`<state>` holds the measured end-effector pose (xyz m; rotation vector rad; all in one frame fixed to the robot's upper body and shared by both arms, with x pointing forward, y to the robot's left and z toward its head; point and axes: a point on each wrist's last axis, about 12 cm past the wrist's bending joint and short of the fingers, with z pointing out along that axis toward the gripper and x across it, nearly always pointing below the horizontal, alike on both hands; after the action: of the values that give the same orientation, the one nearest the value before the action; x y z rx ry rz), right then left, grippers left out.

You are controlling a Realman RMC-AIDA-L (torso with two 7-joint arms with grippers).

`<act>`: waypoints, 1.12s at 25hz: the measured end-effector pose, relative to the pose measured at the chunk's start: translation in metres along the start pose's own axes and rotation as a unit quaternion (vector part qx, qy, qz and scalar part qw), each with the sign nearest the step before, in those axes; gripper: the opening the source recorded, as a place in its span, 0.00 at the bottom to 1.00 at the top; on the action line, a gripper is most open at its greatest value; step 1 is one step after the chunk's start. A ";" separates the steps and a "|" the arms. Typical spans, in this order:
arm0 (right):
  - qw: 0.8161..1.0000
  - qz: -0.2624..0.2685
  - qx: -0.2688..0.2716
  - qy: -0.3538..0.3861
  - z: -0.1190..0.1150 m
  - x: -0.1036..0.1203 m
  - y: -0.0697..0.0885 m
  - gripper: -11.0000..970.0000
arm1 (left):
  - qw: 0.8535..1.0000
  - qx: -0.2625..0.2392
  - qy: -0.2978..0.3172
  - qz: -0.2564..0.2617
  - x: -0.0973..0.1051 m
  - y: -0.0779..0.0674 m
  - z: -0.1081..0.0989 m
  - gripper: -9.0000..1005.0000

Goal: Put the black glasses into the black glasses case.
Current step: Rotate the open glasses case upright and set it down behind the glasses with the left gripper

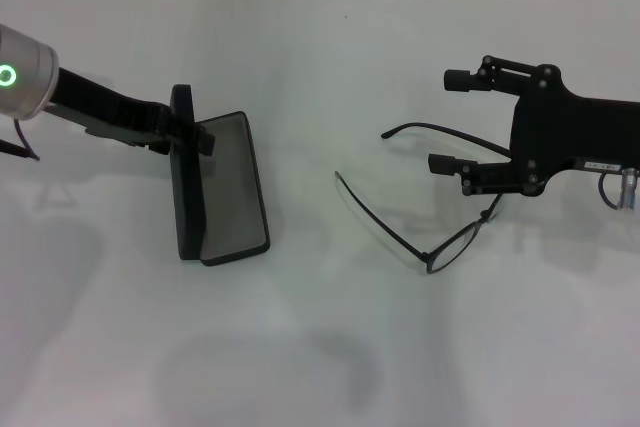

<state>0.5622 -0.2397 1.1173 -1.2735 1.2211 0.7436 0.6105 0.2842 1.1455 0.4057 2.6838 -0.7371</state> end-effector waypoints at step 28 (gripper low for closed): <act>0.995 -0.041 -0.094 -0.007 -0.004 -0.002 0.021 0.83 | 0.995 -0.032 0.013 0.093 -0.019 0.001 -0.003 0.23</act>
<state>0.5414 -0.2387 1.1141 -1.4617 1.1005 0.8214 0.6274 0.2830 1.1547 0.6412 2.6396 -0.5932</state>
